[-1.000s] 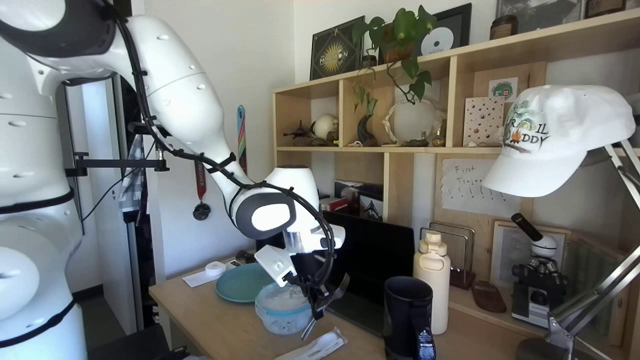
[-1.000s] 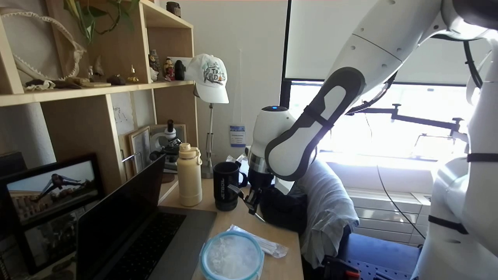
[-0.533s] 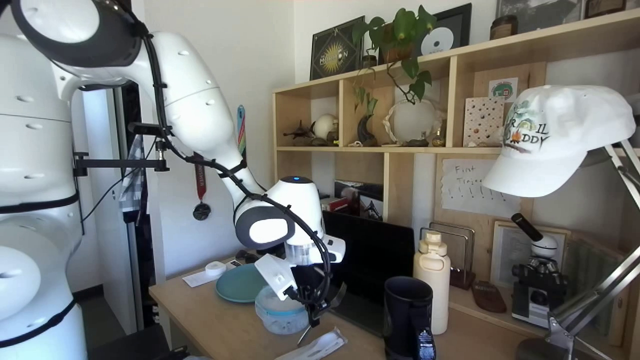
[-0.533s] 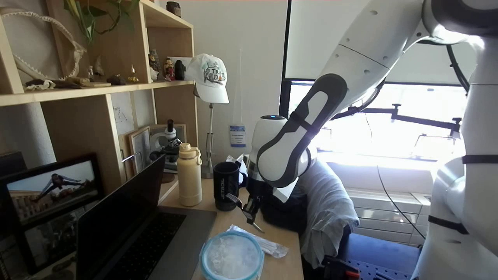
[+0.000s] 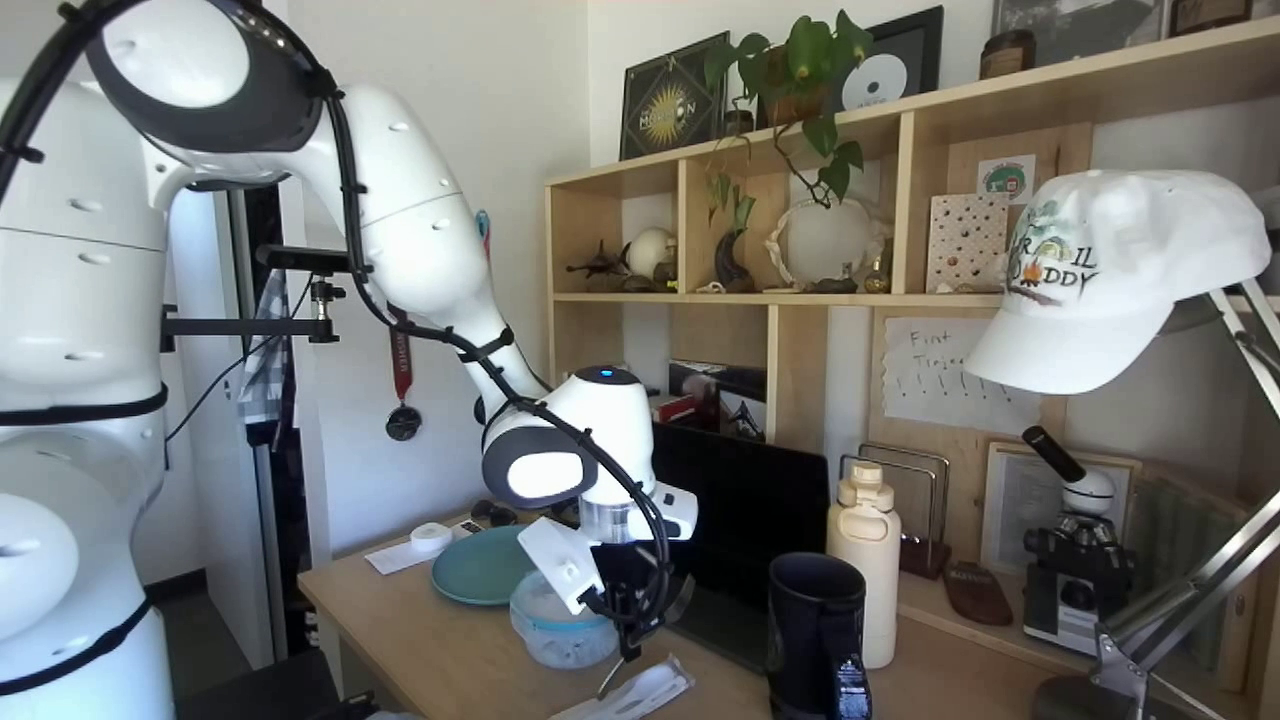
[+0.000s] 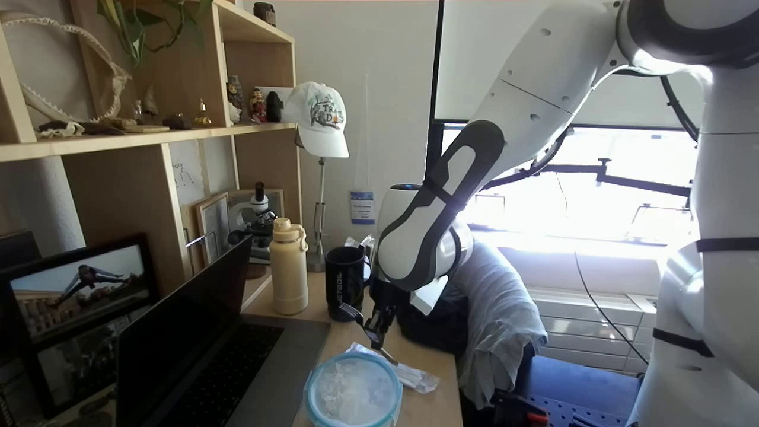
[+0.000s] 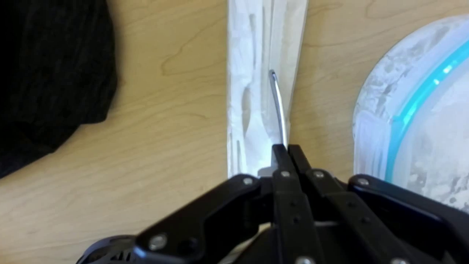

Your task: Move the plastic spoon and the metal fork to the right.

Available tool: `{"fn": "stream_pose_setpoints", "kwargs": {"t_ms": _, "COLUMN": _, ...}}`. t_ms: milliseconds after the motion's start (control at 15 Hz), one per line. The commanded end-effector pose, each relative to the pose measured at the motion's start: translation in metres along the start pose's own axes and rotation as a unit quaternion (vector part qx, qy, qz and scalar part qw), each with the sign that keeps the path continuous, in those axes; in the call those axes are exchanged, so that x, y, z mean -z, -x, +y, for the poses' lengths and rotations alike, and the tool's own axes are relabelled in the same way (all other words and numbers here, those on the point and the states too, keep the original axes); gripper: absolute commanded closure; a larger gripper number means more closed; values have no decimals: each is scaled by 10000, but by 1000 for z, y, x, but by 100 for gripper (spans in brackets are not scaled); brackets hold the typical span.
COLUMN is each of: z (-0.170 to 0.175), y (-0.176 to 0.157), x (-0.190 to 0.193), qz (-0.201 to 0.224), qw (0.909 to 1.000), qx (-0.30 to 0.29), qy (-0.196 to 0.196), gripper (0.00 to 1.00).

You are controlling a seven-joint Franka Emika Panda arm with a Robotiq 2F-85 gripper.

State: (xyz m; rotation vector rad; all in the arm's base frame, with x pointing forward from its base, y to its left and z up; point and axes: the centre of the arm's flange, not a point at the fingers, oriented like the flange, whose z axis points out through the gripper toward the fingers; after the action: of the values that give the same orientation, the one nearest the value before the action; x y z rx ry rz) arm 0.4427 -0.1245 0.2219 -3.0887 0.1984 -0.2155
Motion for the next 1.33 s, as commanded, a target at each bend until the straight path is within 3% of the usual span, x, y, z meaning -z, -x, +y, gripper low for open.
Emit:
{"fn": "stream_pose_setpoints", "kwargs": {"t_ms": 0, "z": 5, "y": 0, "x": -10, "qz": -61, "qw": 9999, "qx": 20, "qy": -134, "gripper": 97}}
{"fn": "stream_pose_setpoints", "kwargs": {"t_ms": 667, "z": 1, "y": 20, "x": -22, "qz": -347, "qw": 9975, "qx": -400, "qy": -465, "gripper": 98}}
{"fn": "stream_pose_setpoints", "kwargs": {"t_ms": 1267, "z": 2, "y": 40, "x": -17, "qz": -971, "qw": 9893, "qx": -630, "qy": -885, "gripper": 98}}
